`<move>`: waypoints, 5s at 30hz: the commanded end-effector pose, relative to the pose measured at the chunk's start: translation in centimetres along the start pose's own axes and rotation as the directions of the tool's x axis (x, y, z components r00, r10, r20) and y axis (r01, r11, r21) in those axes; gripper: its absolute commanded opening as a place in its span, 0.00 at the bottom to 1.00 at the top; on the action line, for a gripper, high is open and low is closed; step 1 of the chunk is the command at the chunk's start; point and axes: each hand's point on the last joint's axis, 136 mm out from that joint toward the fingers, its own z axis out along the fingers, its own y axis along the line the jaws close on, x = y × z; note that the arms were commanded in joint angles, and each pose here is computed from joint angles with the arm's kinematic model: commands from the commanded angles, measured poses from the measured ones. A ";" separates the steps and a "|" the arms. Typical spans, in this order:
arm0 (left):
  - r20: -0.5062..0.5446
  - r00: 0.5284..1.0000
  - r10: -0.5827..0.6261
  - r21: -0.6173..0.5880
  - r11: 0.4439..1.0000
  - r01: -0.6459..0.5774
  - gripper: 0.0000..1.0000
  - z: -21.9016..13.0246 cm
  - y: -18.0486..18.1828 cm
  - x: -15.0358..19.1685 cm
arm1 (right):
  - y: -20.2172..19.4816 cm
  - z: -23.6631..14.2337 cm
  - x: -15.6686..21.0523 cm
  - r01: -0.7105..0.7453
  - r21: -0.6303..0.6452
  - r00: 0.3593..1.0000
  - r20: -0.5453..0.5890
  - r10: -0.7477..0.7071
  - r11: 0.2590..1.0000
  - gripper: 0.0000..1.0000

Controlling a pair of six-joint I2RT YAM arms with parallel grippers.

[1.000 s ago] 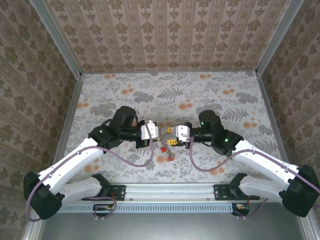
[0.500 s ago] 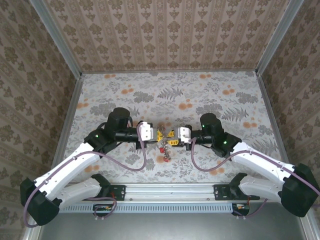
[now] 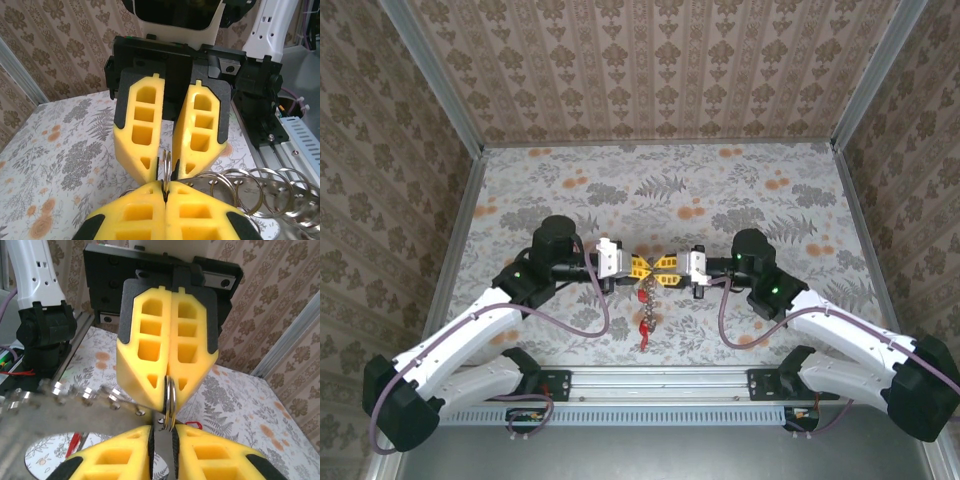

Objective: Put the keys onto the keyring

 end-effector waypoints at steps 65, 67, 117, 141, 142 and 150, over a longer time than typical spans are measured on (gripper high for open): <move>-0.007 1.000 -0.015 0.003 1.000 0.015 0.31 0.5 1.0 0.5 | -1.5 -1.4 -0.3 -0.071 0.118 0.996 -0.046 0.076 0.991 0.00; -0.020 1.000 -0.024 0.016 1.000 0.024 0.29 0.5 0.8 0.8 | -1.6 -1.5 0.0 -0.073 0.127 0.995 -0.061 0.082 0.989 0.00; -0.104 0.995 0.010 -0.025 1.000 -0.013 0.00 1.8 1.8 1.7 | -0.4 -0.9 1.2 -0.117 0.095 0.991 -0.060 0.123 0.989 0.06; 0.215 0.976 0.040 0.066 0.996 -0.055 0.00 0.8 0.9 -5.2 | -2.0 -3.4 -3.2 -0.146 0.188 0.978 0.175 0.113 0.971 0.23; 0.216 0.976 0.035 0.072 0.996 -0.051 0.00 0.9 0.8 -5.2 | -1.9 -3.4 -3.2 -0.145 0.182 0.978 0.175 0.113 0.973 0.23; 0.231 0.973 0.028 0.090 0.995 -0.050 0.00 1.2 0.8 -5.4 | -1.0 -2.6 -3.4 -0.132 0.088 0.982 0.149 0.118 0.987 0.18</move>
